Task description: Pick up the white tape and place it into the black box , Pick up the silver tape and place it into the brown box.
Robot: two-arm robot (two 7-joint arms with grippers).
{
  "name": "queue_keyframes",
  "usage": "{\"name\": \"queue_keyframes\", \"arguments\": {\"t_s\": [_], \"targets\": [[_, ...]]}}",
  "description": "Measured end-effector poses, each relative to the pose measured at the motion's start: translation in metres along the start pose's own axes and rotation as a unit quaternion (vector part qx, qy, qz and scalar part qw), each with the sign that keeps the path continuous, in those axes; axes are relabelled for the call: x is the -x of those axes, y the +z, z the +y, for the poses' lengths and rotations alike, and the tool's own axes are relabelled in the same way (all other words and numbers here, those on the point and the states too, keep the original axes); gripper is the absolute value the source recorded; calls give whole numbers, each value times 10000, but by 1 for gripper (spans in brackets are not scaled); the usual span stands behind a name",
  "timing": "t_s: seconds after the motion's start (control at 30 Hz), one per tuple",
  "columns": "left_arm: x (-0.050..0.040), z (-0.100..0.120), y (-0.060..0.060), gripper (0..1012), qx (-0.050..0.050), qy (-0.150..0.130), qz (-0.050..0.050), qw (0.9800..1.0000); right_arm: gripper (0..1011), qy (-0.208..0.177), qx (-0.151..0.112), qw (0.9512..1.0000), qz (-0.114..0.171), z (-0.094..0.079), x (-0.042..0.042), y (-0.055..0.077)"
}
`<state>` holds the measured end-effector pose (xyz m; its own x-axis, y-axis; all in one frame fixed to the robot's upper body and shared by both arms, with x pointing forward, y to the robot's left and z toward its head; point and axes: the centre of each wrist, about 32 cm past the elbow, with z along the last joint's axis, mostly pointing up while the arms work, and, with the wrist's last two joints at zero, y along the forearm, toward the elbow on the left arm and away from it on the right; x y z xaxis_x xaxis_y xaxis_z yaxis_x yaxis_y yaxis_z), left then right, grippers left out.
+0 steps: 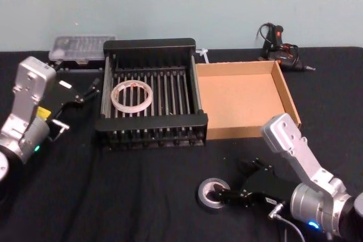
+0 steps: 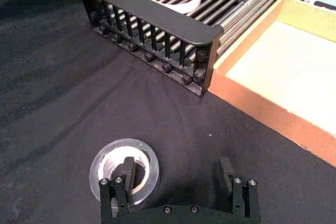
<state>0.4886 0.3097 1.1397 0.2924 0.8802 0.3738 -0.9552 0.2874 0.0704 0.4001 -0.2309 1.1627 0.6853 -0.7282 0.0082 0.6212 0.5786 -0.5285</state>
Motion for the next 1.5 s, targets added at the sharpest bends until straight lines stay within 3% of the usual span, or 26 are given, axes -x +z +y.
{"name": "queue_keyframes", "arguments": {"t_s": [0.77,1.0,1.5], "targets": [[0,0,0,1001,0,0,0,10000,997,36,68,9999,-135,87,-9,-6],[0,0,0,1001,1,1,0,10000,857,30,63,9999,-134,83,-9,-5],[0,0,0,1001,0,0,0,10000,385,19,55,9999,-132,79,-9,-5]]}}
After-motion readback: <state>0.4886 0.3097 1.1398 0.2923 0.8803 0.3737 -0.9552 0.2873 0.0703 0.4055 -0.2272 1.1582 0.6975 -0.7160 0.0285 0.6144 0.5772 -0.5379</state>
